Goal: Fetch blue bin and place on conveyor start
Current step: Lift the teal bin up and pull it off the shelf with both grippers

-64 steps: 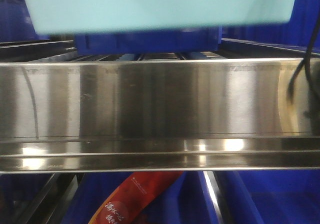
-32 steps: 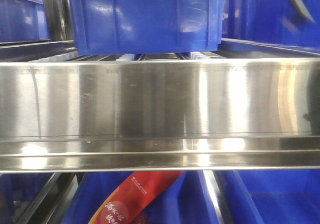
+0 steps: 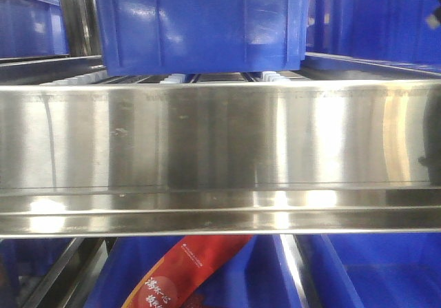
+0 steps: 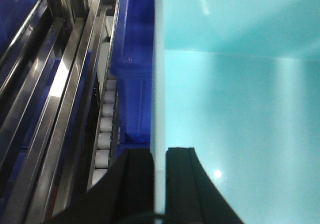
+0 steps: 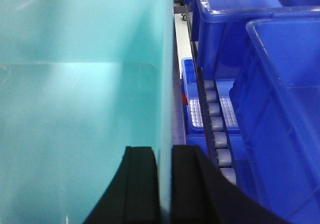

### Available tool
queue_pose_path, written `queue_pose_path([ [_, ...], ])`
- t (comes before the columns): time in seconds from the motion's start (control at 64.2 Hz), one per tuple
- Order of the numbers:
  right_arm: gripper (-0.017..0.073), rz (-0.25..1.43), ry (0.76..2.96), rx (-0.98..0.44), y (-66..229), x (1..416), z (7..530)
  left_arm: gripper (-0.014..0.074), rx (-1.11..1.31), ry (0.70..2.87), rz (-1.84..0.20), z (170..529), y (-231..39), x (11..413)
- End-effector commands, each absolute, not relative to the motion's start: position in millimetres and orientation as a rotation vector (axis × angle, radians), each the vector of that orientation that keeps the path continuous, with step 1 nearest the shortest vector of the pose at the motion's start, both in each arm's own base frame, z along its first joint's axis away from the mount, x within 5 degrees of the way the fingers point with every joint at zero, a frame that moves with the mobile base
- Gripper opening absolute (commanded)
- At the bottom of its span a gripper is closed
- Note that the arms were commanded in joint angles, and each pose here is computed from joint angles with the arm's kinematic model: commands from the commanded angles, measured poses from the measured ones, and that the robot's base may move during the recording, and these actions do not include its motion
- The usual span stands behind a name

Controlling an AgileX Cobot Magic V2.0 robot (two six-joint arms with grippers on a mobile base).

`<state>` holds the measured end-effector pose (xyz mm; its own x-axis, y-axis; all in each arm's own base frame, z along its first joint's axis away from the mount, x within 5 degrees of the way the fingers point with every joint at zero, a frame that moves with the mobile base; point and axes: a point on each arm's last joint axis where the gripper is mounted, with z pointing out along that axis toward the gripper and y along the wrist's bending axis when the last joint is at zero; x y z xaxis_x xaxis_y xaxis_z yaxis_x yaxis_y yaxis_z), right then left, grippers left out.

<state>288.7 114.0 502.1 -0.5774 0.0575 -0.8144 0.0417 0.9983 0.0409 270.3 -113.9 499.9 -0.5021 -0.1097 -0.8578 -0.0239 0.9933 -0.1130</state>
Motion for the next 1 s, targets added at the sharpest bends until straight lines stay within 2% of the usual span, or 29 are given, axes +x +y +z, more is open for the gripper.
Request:
queue_pose_path([
  [0.0,-0.0166,0.062,2.139,0.042,116.9,285.2,510.3,-0.0111,-0.068,2.019,-0.185,512.5,-117.8,264.3],
  [0.374,-0.0166,0.056,2.139,0.042,116.9,285.9,509.8,-0.0111,-0.065,2.005,-0.161,514.1,-115.9,264.2],
  [0.483,-0.0166,0.054,2.138,0.043,116.8,285.9,509.9,-0.0111,0.034,2.035,-0.085,511.5,-115.0,263.0],
  [0.67,-0.0166,0.054,2.138,0.043,116.8,285.9,509.9,-0.0111,0.034,2.044,-0.079,510.7,-114.6,262.6],
  [0.841,-0.0166,0.007,2.128,-0.054,117.2,286.4,510.6,-0.0111,0.034,2.042,-0.08,510.9,-114.7,262.7],
  [0.981,-0.0166,0.007,2.128,-0.054,117.2,286.4,510.6,-0.0111,0.034,2.043,-0.081,510.8,-114.8,262.7],
])
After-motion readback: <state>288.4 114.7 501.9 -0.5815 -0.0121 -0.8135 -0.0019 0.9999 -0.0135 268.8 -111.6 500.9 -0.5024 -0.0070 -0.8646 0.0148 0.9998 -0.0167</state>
